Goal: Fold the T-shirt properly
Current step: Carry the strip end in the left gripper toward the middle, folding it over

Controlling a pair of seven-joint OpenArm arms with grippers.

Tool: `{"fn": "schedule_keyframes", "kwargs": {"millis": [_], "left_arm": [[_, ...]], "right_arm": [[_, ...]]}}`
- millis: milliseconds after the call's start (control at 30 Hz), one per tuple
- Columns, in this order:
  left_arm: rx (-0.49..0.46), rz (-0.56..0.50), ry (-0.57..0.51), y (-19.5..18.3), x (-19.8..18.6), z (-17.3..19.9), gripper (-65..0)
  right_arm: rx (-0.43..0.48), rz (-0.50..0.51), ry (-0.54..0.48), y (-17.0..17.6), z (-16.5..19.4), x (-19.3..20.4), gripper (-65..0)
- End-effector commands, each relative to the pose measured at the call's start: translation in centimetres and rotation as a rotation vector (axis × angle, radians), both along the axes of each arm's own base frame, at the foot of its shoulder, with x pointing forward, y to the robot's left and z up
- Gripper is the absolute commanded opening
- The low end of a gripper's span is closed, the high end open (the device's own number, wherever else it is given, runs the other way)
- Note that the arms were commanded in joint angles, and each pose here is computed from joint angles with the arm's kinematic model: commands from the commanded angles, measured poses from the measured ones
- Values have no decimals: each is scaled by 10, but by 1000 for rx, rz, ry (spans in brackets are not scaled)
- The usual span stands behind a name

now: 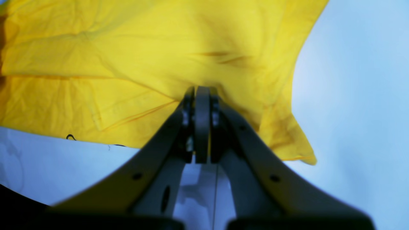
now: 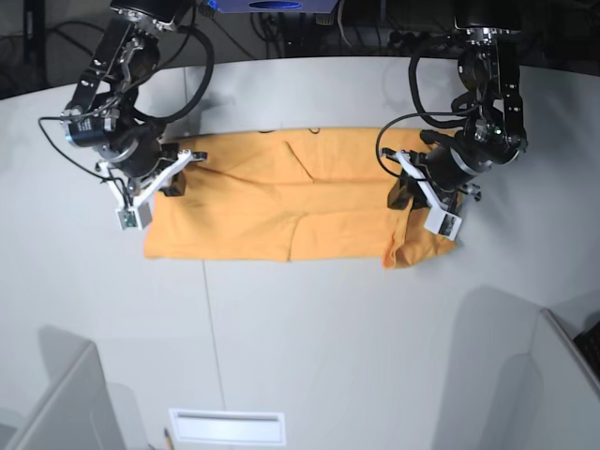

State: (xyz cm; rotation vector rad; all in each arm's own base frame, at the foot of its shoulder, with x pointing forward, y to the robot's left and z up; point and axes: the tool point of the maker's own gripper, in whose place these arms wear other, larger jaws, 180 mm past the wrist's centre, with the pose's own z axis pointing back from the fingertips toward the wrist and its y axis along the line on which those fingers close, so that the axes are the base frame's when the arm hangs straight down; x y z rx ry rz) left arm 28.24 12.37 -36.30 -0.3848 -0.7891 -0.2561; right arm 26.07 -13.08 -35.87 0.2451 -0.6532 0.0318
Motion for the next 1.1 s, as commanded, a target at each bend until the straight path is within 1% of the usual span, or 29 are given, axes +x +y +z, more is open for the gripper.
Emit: {"fn": "schedule_keyframes", "kwargs": {"millis": [0,200,333,533,800,1067], "left_arm": [[-26,-2,-34,-6,5,9,-650],[-73,-66,-35,-41,7,11,-650],[-92,-50,-22,-51,9,11,-650],[-106,-79,-8,-67,6,9,-650],[-119,-59,57,-66,1,-12,-650],[-120,-47,58,-62,2,-13,-650]], "right_arm": [[3,2,-53,0,12,8,-650],[3,2,-53,0,12,8,-650],[3,2,-53,0,12,8,-650],[2,1,-54,0,12,8,-650],[2,1,-54,0,12,8,-650],[3,2,-53,0,12,8,-650]]}}
